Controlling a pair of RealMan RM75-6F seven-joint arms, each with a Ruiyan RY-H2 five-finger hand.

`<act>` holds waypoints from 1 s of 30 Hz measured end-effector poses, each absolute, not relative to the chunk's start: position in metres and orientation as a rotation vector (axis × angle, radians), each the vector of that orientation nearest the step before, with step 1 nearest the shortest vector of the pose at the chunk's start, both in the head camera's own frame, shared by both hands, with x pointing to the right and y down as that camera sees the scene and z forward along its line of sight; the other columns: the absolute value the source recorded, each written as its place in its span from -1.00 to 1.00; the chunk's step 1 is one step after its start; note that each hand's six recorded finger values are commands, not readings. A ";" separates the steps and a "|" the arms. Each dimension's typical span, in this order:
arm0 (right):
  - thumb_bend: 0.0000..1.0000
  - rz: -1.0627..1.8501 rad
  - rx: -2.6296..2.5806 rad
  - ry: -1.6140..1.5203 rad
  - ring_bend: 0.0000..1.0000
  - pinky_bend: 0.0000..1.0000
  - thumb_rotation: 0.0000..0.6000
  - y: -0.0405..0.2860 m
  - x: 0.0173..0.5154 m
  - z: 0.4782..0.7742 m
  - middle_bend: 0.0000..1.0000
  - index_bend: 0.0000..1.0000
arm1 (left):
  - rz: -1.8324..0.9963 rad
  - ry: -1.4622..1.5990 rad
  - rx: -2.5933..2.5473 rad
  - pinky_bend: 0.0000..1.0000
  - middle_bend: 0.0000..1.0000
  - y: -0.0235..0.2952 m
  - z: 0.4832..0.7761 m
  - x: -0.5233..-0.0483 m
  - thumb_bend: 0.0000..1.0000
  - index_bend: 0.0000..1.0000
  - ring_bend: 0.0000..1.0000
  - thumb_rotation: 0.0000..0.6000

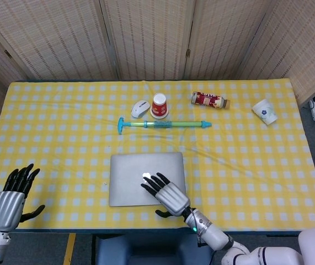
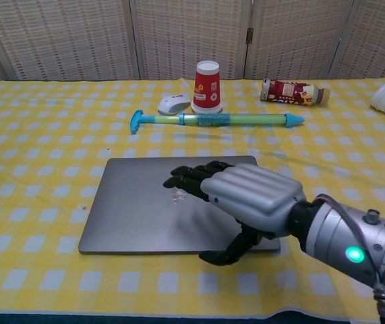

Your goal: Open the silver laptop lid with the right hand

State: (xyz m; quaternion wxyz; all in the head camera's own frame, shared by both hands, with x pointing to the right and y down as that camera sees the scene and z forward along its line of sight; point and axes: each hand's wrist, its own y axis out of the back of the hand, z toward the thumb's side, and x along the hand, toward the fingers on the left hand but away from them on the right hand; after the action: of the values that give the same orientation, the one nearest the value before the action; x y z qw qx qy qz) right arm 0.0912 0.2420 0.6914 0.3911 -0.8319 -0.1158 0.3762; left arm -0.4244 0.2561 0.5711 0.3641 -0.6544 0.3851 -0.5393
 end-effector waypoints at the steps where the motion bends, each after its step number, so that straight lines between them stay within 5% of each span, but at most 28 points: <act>1: -0.33 0.952 -2.111 -0.286 -1.00 -1.00 0.56 0.243 0.084 0.696 -1.00 -1.00 | -1.388 0.993 -1.684 -1.00 -0.99 0.256 0.571 -0.425 -0.57 -0.97 -1.00 1.00; 30: -0.33 0.984 -2.052 -0.262 -1.00 -1.00 0.57 0.237 0.045 0.732 -1.00 -1.00 | -1.412 1.026 -1.680 -1.00 -0.99 0.259 0.574 -0.436 -0.57 -0.98 -1.00 1.00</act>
State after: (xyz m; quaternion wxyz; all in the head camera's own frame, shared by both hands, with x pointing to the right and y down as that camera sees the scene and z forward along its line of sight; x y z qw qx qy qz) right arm 0.0450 0.2370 0.7316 0.4125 -0.8160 -0.1042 0.3912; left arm -0.4361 0.2591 0.5741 0.3520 -0.6491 0.3964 -0.5455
